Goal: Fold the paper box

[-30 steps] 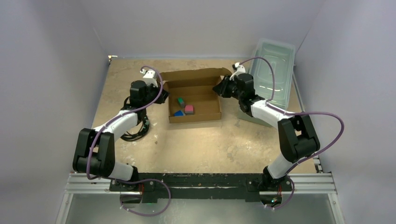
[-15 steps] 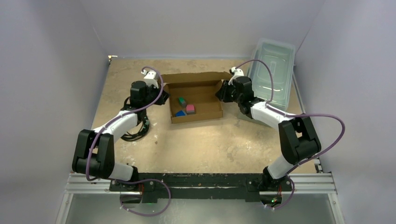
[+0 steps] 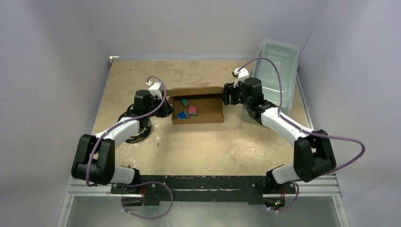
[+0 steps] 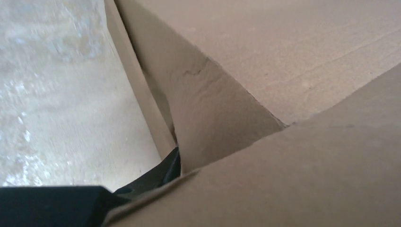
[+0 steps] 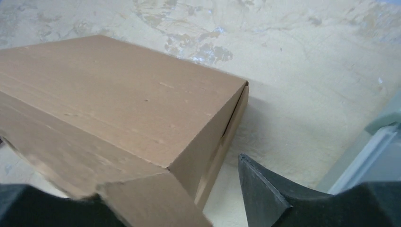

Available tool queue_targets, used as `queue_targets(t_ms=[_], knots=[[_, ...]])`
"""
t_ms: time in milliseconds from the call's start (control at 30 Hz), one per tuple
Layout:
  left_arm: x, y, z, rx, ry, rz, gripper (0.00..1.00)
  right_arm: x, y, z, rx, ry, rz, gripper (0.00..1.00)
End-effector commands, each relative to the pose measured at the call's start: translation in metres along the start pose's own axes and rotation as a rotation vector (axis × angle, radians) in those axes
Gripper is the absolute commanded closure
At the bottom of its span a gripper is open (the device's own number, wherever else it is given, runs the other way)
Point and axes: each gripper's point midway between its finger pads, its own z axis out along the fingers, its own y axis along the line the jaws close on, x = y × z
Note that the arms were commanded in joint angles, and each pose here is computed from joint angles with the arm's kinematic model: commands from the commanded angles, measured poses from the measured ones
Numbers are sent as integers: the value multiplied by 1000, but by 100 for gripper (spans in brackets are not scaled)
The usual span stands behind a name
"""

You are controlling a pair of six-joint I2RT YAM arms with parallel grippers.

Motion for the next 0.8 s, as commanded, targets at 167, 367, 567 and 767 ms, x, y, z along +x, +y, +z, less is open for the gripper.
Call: queue_targets(t_ms=[167,367,567,767], knots=[[3,-10,-19,5,4,-30,67,-16,7,-37,-81,-35,-194,31],[-4,-19,-43,1,-44,-39,48,-16,12,-59,-183,1,-342,26],[2,-27,-86,-37,-63,-103,38,-25,21,-94,-308,-35,-453,25],[-25,-56,-145,-11,-181,-94,34,-10,52,-124,-522,-55,-587,17]])
